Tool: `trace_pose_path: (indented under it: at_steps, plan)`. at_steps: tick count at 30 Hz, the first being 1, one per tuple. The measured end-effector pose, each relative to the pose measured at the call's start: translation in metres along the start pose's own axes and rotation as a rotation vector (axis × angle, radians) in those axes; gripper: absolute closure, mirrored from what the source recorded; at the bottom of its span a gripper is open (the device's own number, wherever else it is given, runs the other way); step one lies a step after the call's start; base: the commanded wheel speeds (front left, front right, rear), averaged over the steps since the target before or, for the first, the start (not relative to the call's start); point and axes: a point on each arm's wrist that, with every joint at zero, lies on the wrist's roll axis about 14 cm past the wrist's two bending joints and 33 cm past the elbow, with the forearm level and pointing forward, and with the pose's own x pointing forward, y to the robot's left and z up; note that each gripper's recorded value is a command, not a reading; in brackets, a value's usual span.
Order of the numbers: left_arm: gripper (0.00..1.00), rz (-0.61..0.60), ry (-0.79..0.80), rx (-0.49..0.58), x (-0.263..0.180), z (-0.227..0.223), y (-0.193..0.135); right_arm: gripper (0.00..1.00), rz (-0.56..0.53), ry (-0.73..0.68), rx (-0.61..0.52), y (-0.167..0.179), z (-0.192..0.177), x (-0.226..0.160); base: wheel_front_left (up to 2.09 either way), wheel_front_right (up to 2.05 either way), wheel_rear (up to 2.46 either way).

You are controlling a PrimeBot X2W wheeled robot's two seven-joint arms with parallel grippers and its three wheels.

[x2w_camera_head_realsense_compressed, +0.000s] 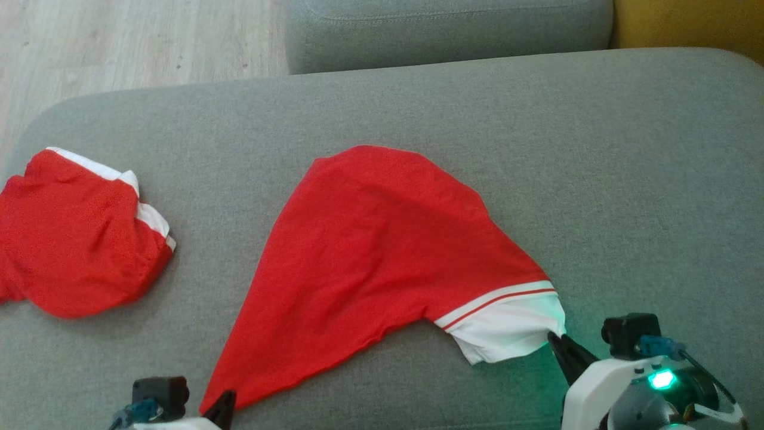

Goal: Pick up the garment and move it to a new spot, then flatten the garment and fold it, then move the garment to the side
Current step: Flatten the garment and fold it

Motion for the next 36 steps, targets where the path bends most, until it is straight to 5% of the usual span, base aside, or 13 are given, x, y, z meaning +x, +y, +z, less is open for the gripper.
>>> trace_pose_path:
  at_steps: [8,9,10,11,13,21,31,36]
  plan:
    - [1.00,0.009,0.002,-0.014,-0.005,-0.004,0.001,1.00,-0.010,-0.006,0.005,-0.002,-0.001,-0.004,0.00,0.00,0.00]
    - [1.00,0.017,0.004,-0.017,-0.005,-0.005,0.003,0.91,-0.020,-0.006,0.003,-0.004,-0.001,-0.004,0.00,0.00,0.00]
    - [1.00,0.020,0.000,-0.018,-0.005,-0.004,0.003,0.54,-0.026,-0.004,-0.002,-0.006,-0.002,-0.004,0.00,0.00,0.00]
    - [0.81,0.019,-0.007,-0.018,-0.005,-0.003,0.003,0.00,-0.028,0.000,-0.007,-0.006,-0.003,-0.004,0.00,0.00,0.00]
    - [0.00,0.019,-0.033,-0.017,-0.006,0.001,0.003,0.00,-0.034,0.010,-0.026,-0.006,-0.006,-0.004,0.00,0.00,0.00]
    - [0.00,0.031,-0.149,-0.005,-0.008,0.015,0.003,0.00,-0.111,-0.024,-0.053,-0.024,-0.009,-0.018,0.00,0.00,0.00]
    - [0.00,0.071,-0.398,0.052,-0.018,0.045,0.006,0.00,-0.230,-0.462,-0.124,-0.050,0.059,-0.046,0.00,0.00,0.00]
    - [0.00,0.090,-0.563,0.065,-0.026,0.062,0.008,0.00,-0.210,-0.598,-0.128,-0.046,0.062,-0.050,0.00,0.00,0.00]
